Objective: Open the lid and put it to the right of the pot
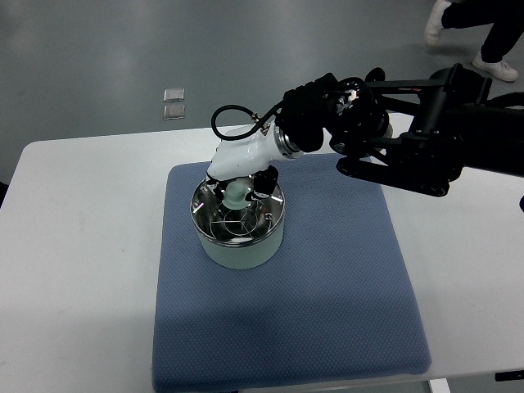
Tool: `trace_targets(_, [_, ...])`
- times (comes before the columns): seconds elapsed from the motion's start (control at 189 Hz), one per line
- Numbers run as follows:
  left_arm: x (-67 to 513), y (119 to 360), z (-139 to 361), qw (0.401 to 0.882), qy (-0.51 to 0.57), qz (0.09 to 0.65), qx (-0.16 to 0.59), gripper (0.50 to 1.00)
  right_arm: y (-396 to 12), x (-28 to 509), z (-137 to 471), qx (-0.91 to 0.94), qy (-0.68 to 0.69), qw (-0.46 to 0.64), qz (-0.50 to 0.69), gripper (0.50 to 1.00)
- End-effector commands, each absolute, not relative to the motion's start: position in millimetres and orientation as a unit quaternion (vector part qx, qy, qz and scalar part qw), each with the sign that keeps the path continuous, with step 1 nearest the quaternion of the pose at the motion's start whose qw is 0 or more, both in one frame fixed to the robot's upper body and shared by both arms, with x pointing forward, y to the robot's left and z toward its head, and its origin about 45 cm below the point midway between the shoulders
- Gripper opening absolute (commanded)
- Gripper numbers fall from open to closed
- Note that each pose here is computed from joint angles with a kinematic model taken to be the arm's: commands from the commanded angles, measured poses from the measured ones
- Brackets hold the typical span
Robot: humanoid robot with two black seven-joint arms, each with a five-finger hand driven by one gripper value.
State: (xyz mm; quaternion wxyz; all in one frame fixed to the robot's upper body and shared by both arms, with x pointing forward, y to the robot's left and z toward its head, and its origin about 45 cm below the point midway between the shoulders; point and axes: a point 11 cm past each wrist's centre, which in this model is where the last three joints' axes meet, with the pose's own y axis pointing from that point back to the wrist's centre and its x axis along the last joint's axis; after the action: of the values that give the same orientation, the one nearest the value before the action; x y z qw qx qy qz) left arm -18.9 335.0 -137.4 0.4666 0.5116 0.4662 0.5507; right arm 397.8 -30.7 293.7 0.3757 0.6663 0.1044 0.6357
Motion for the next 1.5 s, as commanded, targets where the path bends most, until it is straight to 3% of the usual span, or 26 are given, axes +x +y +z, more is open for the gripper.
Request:
trace_targets(0.0, [-19.0, 335.1, -137.4, 0.466, 0.466, 0.551, 0.512, 1.000, -31.0, 399.3, 295.1, 0.665, 0.102, 0.377, 0.637, 0.666])
trace_targets(0.65, [-19.0, 335.1, -137.4, 0.466, 0.466, 0.551, 0.512, 1.000, -32.5, 401.8, 291.8, 0.665, 0.097, 0.384, 0.634, 0.660])
trace_targets(0.74, [-19.0, 335.1, -137.4, 0.466, 0.466, 0.551, 0.512, 1.000, -32.5, 401.8, 291.8, 0.665, 0.097, 0.384, 0.634, 0.648])
trace_targets(0.746, [-18.8, 335.1, -137.4, 0.467, 0.466, 0.551, 0.511, 1.000, -32.6, 401.9, 291.8, 0.664, 0.097, 0.384, 0.634, 0.619])
trace_targets(0.873, [-19.0, 335.1, -137.4, 0.466, 0.466, 0.551, 0.512, 1.000, -32.7, 402.0, 291.7, 0.664, 0.097, 0.385, 0.634, 0.586])
trace_targets(0.878, [-19.0, 335.1, -137.4, 0.466, 0.466, 0.551, 0.512, 1.000, -32.9, 401.9, 291.2, 0.664, 0.098, 0.385, 0.634, 0.540])
trace_targets(0.931, [-18.8, 335.1, -137.4, 0.467, 0.466, 0.551, 0.511, 1.000, -32.9, 401.9, 291.2, 0.664, 0.098, 0.385, 0.634, 0.500])
trace_targets(1.497, [-18.8, 335.1, -137.4, 0.467, 0.466, 0.551, 0.511, 1.000, -32.7, 400.1, 292.3, 0.667, 0.100, 0.381, 0.632, 0.500])
